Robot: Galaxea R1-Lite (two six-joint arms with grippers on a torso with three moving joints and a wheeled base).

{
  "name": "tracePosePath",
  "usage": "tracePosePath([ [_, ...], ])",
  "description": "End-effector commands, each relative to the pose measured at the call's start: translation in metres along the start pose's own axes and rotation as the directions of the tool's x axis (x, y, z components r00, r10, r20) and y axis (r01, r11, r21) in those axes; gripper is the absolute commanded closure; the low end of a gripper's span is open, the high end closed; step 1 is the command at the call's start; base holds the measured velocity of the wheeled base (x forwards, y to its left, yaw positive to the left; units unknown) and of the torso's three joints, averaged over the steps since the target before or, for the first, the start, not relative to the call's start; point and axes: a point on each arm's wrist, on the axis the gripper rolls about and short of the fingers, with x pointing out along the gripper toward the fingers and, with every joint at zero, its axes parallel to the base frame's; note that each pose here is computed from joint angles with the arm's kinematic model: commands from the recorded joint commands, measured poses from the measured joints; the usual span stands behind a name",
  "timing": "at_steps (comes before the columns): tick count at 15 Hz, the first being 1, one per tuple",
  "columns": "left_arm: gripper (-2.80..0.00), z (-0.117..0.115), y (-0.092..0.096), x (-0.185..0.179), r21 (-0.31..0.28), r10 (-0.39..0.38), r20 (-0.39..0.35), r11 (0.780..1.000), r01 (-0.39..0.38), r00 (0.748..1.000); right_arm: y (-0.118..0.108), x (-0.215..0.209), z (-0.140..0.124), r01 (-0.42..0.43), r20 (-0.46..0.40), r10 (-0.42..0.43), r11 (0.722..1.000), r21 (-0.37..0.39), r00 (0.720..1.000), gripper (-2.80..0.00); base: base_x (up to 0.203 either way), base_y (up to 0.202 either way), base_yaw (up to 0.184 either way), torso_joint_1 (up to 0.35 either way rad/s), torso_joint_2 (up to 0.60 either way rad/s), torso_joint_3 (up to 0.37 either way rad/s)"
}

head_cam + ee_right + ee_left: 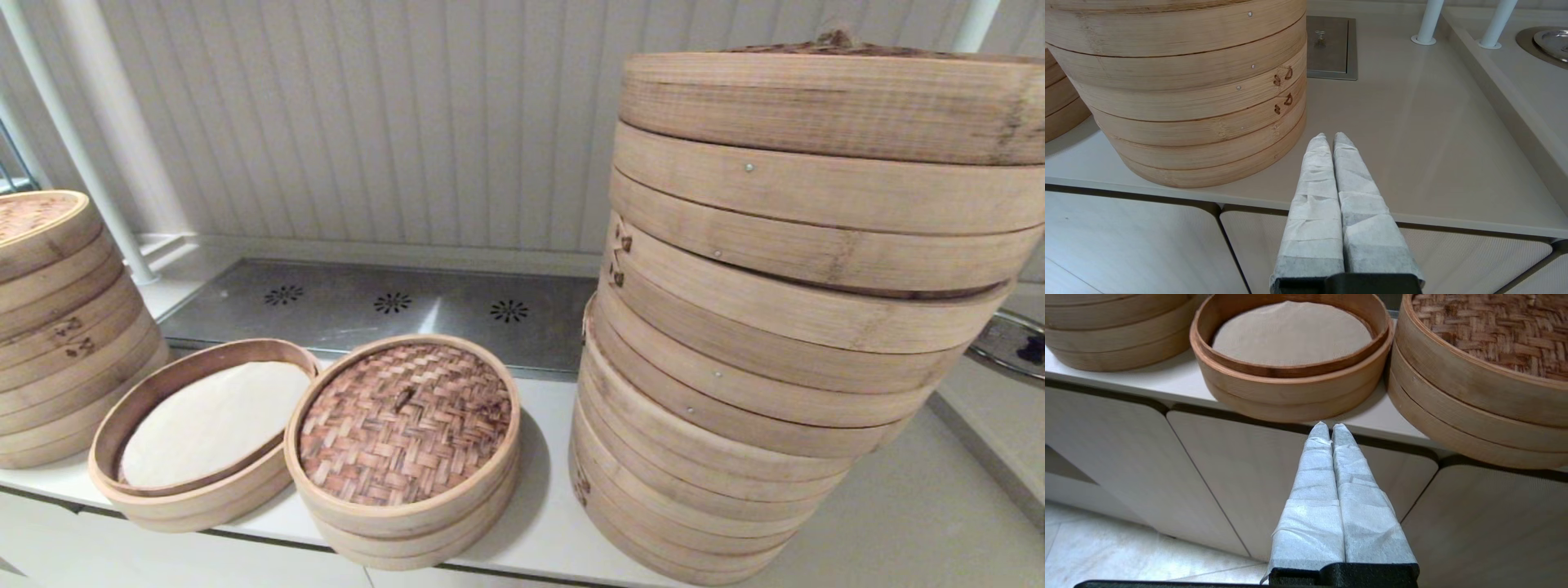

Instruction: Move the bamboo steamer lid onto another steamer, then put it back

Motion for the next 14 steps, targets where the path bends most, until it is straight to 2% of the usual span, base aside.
tracePosePath([
  [1, 0.0, -0.005, 0.0, -0.002, -0.003, -0.02, 0.025, 1.0, 0.02, 0.999, 0.0, 0.0, 0.0, -0.001, -0.001, 0.001, 1.0, 0.0, 1.0, 0.0, 0.0, 0.0, 0.0, 0.0, 0.0, 0.0],
  [5, 0.0, -0.01, -0.001, -0.003, 0.001, -0.068, 0.037, 0.998, 0.068, 0.997, 0.0, 0.0, 0.0, 0.001, -0.001, -0.001, 1.0, 0.0, 1.0, 0.0, 0.0, 0.0, 0.0, 0.0, 0.0, 0.0],
  [9, 0.0, -0.014, -0.001, -0.008, 0.007, -0.075, 0.088, 0.997, 0.074, 0.993, 0.0, 0.0, 0.0, -0.001, 0.001, 0.001, 1.0, 0.0, 1.0, 0.0, 0.0, 0.0, 0.0, 0.0, 0.0, 0.0],
  [12, 0.0, -0.017, 0.0, -0.013, 0.005, -0.075, 0.155, 0.997, 0.075, 0.985, 0.0, 0.0, 0.0, -0.001, 0.0, 0.001, 1.0, 0.0, 1.0, 0.0, 0.0, 0.0, 0.0, 0.0, 0.0, 0.0],
  [14, 0.0, -0.018, 0.0, -0.013, 0.005, -0.075, 0.159, 0.997, 0.076, 0.984, 0.0, 0.0, 0.0, 0.001, 0.001, -0.001, 1.0, 0.0, 1.0, 0.0, 0.0, 0.0, 0.0, 0.0, 0.0, 0.0],
])
